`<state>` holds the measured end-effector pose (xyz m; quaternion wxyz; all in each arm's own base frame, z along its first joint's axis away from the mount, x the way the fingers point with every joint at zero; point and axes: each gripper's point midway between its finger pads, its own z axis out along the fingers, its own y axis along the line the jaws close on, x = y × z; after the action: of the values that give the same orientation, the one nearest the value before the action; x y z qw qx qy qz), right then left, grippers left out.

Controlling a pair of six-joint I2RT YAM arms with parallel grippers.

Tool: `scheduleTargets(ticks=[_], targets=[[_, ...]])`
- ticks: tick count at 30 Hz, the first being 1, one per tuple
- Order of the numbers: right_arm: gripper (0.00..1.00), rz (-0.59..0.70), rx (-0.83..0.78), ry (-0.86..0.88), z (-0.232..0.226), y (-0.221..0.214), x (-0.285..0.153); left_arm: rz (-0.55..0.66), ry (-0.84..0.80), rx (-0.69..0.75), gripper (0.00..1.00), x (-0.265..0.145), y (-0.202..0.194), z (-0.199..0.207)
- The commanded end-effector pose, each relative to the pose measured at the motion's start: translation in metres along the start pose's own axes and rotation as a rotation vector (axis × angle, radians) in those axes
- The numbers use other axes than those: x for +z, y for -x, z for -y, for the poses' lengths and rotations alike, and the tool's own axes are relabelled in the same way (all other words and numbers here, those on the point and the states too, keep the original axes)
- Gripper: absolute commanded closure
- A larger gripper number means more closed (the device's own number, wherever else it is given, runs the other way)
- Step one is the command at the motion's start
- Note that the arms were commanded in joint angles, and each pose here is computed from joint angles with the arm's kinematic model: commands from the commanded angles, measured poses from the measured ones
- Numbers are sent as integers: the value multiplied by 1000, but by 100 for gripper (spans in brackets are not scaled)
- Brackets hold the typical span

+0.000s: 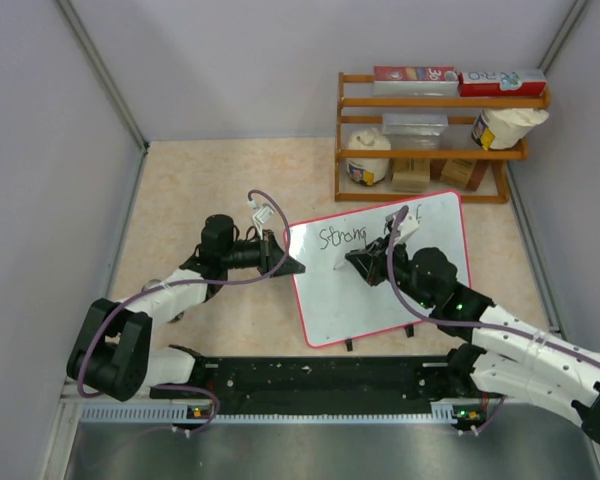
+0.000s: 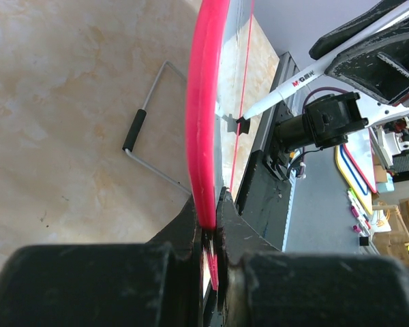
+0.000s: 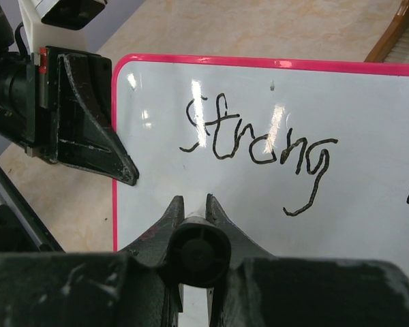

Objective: Write a sentence on the whiteboard

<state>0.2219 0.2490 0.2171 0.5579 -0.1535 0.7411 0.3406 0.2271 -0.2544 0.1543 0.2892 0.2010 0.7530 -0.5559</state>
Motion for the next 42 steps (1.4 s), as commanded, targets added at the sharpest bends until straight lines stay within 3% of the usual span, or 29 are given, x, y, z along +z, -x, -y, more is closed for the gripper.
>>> scheduleTargets(ticks=[1,19,31,42], targets=[[100,57,-12,12,-7,15,4,29,114,143,100,1,5,-28],[100,2,-31,23,-10,-2,9,29,114,140,100,2,4,-30],[100,-15,-21,-77,12,-15,-4,27,117,137,100,2,3,-31],[100,-34,-11,-30,6,-24,-4,27,120,135,100,2,2,-33]])
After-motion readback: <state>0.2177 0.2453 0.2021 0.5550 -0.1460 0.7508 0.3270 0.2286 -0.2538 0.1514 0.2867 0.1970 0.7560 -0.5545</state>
